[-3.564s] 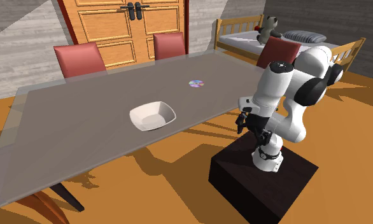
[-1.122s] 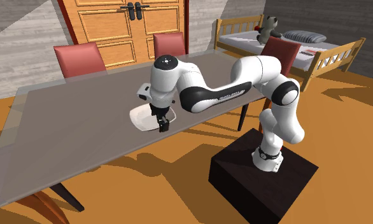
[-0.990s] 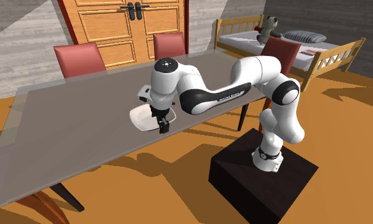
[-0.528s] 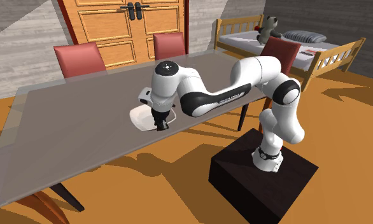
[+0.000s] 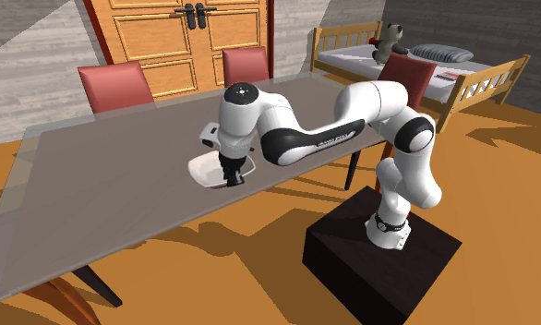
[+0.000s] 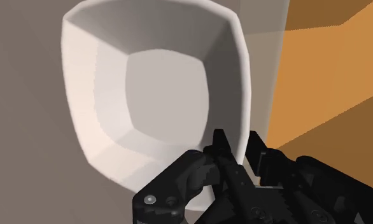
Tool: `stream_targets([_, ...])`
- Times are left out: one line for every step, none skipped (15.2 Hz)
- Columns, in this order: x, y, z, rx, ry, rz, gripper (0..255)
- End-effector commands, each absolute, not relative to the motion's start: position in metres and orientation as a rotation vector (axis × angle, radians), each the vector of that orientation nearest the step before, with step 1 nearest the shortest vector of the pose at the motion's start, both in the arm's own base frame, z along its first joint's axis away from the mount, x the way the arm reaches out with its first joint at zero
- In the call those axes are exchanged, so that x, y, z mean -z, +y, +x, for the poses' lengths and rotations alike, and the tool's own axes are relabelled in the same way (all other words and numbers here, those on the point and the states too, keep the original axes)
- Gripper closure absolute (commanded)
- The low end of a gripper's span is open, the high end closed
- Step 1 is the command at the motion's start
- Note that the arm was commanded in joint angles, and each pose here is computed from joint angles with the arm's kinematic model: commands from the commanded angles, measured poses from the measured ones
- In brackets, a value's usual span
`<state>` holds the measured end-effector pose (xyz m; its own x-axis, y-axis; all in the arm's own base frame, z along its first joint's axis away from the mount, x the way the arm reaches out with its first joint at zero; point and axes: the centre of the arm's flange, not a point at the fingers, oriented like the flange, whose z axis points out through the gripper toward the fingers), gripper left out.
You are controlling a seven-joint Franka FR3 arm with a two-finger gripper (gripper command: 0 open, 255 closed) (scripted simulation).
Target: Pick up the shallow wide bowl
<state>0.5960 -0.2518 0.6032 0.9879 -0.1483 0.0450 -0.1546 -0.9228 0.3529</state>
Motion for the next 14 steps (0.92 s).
stream_targets([-0.612,-0.252,0.596,-0.024,-0.218,2.771,255])
stream_targets([-0.617,-0.252,0.596,-0.024,-0.218,2.771,255])
stream_targets([-0.623,-0.252,0.596,-0.024,-0.218,2.771,255])
stream_targets([-0.628,-0.252,0.596,-0.024,-0.218,2.771,255])
stream_targets([-0.633,-0.252,0.596,-0.024,-0.218,2.771,255])
stream_targets([-0.638,-0.252,0.596,-0.024,-0.218,2.771,255])
stream_targets([-0.644,-0.252,0.596,-0.024,-0.218,2.771,255])
stream_targets([-0.649,-0.252,0.596,-0.024,-0.218,2.771,255])
stream_targets([-0.654,-0.252,0.596,-0.024,-0.218,2.771,255])
stream_targets([-0.660,-0.252,0.596,-0.024,-0.218,2.771,255])
stream_targets([-0.665,-0.252,0.596,-0.024,-0.218,2.771,255])
stream_targets([-0.670,-0.252,0.596,-0.024,-0.218,2.771,255])
stream_targets([-0.671,-0.252,0.596,-0.024,-0.218,2.771,255])
stream_targets([-0.671,-0.252,0.596,-0.024,-0.217,2.771,255])
